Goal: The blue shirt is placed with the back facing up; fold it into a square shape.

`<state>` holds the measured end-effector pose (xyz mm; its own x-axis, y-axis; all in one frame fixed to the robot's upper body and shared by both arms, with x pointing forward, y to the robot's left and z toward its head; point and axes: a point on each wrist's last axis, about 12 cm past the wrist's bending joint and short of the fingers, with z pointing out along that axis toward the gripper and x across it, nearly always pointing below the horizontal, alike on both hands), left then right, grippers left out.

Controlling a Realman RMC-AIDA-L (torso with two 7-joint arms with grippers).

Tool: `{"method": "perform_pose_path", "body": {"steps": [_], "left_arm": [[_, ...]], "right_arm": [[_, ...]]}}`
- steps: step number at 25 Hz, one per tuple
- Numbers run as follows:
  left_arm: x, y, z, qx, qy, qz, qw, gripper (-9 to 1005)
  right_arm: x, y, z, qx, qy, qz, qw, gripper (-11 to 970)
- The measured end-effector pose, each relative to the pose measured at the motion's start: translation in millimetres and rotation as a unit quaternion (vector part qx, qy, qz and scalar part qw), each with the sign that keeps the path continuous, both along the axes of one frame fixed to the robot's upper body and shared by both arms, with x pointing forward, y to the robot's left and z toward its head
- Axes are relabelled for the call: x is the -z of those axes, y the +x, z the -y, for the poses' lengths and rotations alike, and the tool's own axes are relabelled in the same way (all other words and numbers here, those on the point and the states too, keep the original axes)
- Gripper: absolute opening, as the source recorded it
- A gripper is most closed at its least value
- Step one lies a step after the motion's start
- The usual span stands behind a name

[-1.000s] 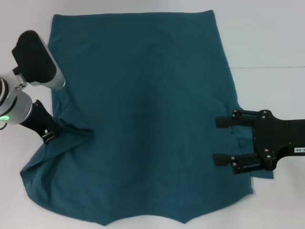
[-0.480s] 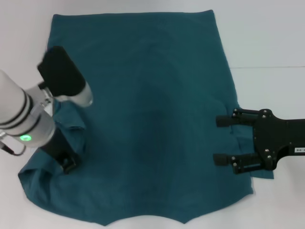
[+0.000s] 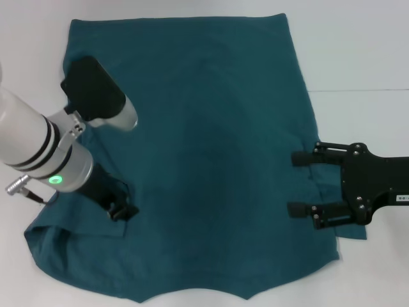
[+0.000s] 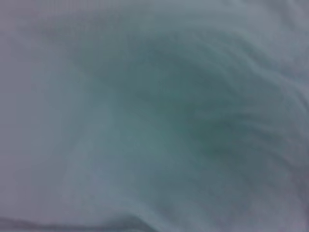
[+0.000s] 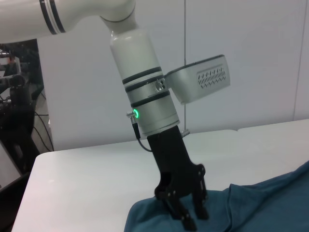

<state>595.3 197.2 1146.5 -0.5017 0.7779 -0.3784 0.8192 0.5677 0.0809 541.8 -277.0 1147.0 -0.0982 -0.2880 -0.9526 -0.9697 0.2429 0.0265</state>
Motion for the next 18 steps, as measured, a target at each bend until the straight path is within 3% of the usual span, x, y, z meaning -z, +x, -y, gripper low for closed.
{"method": "perform_pose_path", "body": {"steps": [7,12,18], "left_arm": [[-1.0,22.0,-17.0,-0.049,0.019,0.083,0.995,356],[6.0,41.5,-37.0,-0.074,0.037,0.095,0.992,602],[6.8,55.7,-58.4,-0.106,0.051,0.114,0.987,403]], "right_arm": [[-0.2,2.3,0.0,0.006,-0.001,0.003,1.0,942],[-0.7,4.6,-1.3,0.008,-0.001,0.004,1.0,942],[-1.3,6.2,-2.5,0.01,-0.002,0.006,1.0,942]]}}
